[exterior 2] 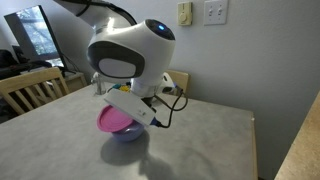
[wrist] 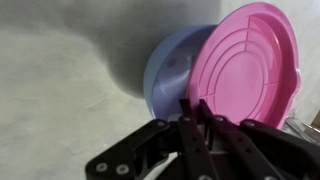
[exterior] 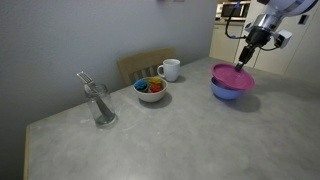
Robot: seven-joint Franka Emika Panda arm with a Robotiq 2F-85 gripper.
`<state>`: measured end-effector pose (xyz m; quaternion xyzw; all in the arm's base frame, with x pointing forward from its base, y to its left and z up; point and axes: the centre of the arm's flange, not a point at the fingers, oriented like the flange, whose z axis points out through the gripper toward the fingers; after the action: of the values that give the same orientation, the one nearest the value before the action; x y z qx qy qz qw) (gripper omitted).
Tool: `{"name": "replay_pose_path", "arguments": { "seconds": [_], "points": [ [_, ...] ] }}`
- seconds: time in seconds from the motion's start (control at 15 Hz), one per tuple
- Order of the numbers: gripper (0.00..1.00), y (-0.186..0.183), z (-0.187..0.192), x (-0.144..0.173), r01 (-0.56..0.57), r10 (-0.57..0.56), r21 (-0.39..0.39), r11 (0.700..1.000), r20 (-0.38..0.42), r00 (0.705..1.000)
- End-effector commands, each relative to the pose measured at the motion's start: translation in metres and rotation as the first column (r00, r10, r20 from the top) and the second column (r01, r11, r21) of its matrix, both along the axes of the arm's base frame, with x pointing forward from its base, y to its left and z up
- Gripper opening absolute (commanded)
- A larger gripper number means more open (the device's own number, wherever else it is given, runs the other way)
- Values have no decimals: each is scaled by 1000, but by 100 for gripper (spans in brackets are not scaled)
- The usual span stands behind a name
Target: Get the pink plate and use it to cover the blue bowl
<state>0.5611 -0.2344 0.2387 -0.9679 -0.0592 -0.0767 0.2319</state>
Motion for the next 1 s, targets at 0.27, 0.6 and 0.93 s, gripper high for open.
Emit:
{"name": "replay_pose_path", "arguments": {
  "seconds": [0.27,0.6,0.93],
  "points": [
    [3,-15,-8,-13,80,-76,65,995,-63,995],
    [3,-27,-18,-21,110,-105,88,990,-62,993],
    [3,-30,-19,-20,122,-118,85,989,-57,991]
  ]
}}
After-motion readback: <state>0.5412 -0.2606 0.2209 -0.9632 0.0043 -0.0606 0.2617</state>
